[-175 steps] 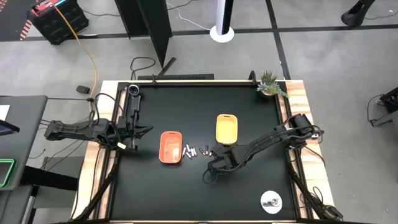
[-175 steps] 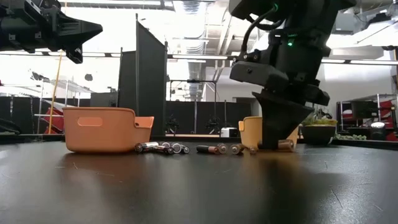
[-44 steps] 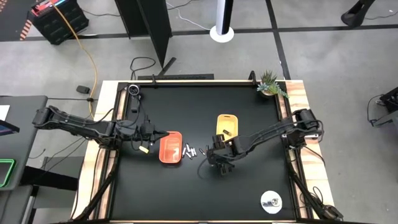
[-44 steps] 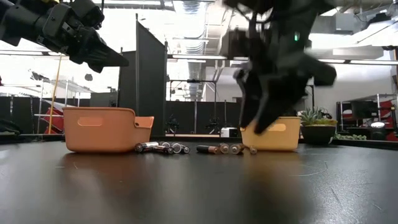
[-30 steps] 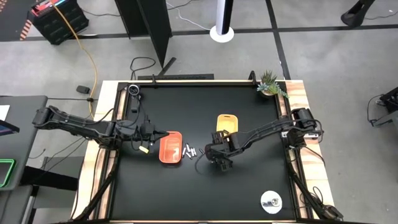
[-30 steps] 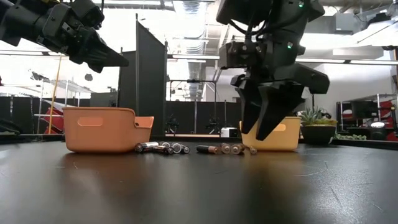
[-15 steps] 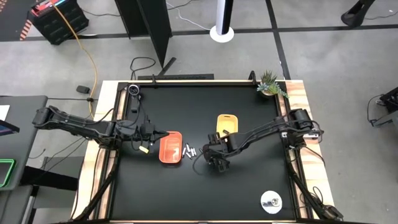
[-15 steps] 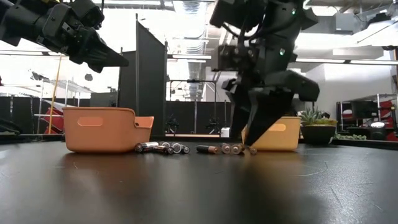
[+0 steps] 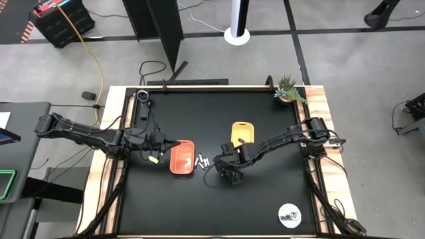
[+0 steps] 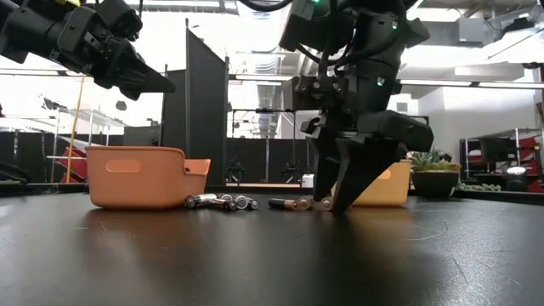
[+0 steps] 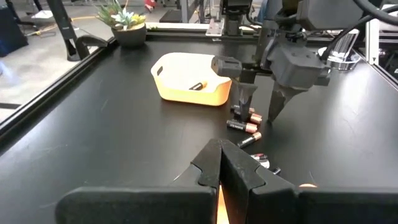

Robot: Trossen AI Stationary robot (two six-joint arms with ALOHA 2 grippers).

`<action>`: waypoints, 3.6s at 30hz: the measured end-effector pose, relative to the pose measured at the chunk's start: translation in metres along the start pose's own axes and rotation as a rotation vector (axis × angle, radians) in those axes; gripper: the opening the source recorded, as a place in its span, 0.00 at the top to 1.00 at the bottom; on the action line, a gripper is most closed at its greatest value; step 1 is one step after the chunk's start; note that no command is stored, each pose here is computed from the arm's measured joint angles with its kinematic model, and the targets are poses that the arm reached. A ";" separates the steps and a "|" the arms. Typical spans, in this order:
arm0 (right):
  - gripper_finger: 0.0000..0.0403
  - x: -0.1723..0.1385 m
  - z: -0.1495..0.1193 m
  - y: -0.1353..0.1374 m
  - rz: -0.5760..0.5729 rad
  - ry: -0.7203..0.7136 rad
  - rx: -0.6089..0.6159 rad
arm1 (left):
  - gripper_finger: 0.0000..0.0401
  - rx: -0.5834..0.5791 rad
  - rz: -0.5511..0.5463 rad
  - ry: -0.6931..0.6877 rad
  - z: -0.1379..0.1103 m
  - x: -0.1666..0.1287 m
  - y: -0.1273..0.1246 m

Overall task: Sort batteries
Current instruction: Put the big brown battery into the yellow bin

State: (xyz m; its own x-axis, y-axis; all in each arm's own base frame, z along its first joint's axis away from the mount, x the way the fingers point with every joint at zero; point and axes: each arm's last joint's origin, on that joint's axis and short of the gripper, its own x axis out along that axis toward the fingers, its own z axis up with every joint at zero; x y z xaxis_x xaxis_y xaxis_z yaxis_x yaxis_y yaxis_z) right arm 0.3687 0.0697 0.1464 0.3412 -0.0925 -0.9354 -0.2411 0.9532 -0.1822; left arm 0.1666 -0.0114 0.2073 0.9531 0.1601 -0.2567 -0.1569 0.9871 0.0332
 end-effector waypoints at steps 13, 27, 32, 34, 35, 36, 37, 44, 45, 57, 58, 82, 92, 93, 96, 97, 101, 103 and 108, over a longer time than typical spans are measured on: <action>0.68 0.000 -0.002 0.001 0.010 0.023 -0.003 | 1.00 -0.001 0.000 0.000 0.000 0.000 0.000; 0.80 0.000 -0.002 0.002 0.003 0.016 -0.008 | 1.00 -0.001 0.000 0.000 0.000 0.000 0.000; 0.80 0.001 0.001 0.001 -0.001 -0.009 0.001 | 1.00 -0.001 0.000 0.001 0.000 0.000 0.000; 0.78 0.000 0.000 0.001 -0.001 -0.005 0.000 | 1.00 -0.002 0.000 0.001 0.000 0.000 0.000; 0.77 0.000 0.001 0.001 0.000 -0.002 0.000 | 1.00 -0.001 0.000 0.001 0.000 0.000 0.000; 0.75 -0.001 0.002 0.001 0.000 -0.004 0.000 | 1.00 -0.002 0.000 0.001 0.000 0.000 0.000; 0.73 -0.002 0.003 0.000 -0.001 -0.008 0.000 | 1.00 -0.002 0.000 0.001 0.000 0.000 0.000; 0.55 -0.008 0.007 -0.001 0.000 0.000 -0.005 | 1.00 -0.001 0.000 0.002 0.000 0.000 0.000; 0.53 -0.009 0.007 -0.001 0.001 0.008 -0.007 | 1.00 -0.001 0.000 0.002 0.000 0.000 0.000; 0.52 -0.005 -0.004 -0.013 -0.019 0.097 -0.040 | 1.00 0.000 0.000 0.002 0.000 0.000 0.000; 0.54 -0.004 -0.004 -0.013 -0.017 0.097 -0.044 | 1.00 0.000 0.000 0.002 0.000 0.000 0.000; 0.89 -0.007 0.000 0.010 0.070 0.062 -0.063 | 1.00 -0.001 0.000 0.002 0.000 0.000 0.000; 0.85 0.011 0.000 0.017 0.074 0.085 -0.036 | 1.00 -0.004 0.000 0.001 0.000 0.000 0.000; 0.85 0.012 0.000 0.017 0.074 0.080 -0.035 | 1.00 -0.006 0.000 0.002 0.000 0.000 0.000; 0.89 0.008 0.003 0.016 0.078 0.060 -0.025 | 1.00 -0.008 0.000 0.001 0.000 0.000 0.000; 0.91 0.006 0.005 0.016 0.078 0.059 -0.019 | 1.00 -0.009 0.000 0.001 0.000 0.000 0.000; 0.96 0.001 0.010 0.015 0.081 0.067 -0.019 | 1.00 -0.007 0.000 0.001 0.000 0.000 0.000; 0.97 -0.001 0.014 0.014 0.083 0.057 -0.018 | 1.00 -0.007 0.000 0.002 0.000 0.000 0.000; 0.98 -0.012 0.024 0.012 0.092 0.054 -0.025 | 1.00 -0.007 0.000 0.002 0.000 0.000 0.000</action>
State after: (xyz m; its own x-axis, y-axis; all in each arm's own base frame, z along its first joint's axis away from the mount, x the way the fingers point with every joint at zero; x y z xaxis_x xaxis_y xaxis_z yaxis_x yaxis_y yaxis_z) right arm 0.3835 0.0896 0.1627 0.2669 -0.0209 -0.9635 -0.2925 0.9509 -0.1016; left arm 0.1665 -0.0113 0.2071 0.9526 0.1602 -0.2586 -0.1587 0.9870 0.0269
